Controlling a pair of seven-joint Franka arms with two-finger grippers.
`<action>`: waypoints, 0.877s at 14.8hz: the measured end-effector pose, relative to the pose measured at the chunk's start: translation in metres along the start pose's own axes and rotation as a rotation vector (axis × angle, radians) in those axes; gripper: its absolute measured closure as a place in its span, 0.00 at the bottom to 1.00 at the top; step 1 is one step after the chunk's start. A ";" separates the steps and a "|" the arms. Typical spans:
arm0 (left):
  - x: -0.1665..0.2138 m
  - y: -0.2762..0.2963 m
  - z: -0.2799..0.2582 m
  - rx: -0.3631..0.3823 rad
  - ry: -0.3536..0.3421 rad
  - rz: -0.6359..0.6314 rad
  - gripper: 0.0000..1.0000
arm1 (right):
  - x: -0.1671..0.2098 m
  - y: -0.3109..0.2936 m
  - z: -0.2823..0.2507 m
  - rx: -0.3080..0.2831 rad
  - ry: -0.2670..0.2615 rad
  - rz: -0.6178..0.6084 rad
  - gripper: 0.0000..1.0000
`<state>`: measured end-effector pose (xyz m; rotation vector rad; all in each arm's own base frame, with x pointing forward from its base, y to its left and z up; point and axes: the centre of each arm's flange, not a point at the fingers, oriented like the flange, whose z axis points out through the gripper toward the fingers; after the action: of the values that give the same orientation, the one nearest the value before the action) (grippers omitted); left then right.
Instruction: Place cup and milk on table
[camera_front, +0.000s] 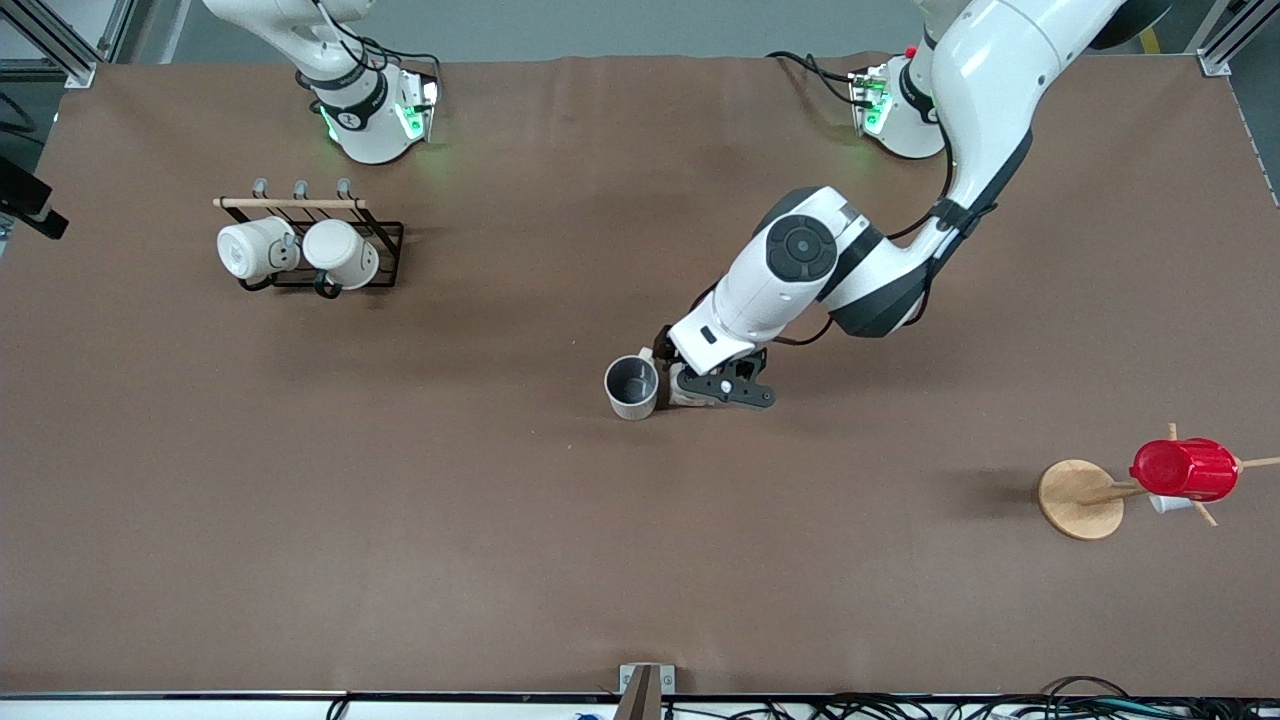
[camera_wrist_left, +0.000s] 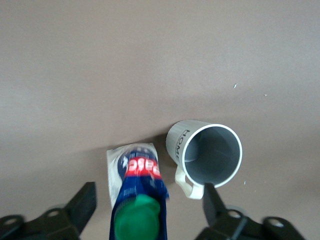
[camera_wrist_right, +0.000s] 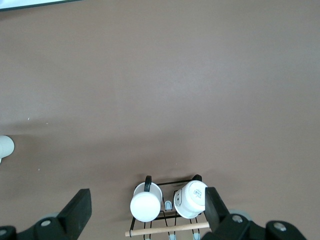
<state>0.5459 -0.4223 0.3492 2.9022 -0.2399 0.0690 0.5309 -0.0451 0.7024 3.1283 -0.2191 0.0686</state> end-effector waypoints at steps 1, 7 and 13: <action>-0.001 0.001 -0.015 0.023 0.002 0.004 0.00 | 0.000 0.001 0.001 0.000 -0.008 0.009 0.00; 0.002 -0.042 -0.108 0.204 0.035 0.061 0.00 | -0.001 0.003 0.004 -0.002 -0.025 0.040 0.00; 0.022 -0.128 -0.192 0.174 0.099 -0.045 0.00 | 0.002 0.010 0.007 -0.003 -0.030 0.056 0.00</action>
<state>0.5832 -0.2584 0.5091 3.0646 -0.1590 0.2370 0.5313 -0.0557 0.6953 3.1216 -0.3075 0.0208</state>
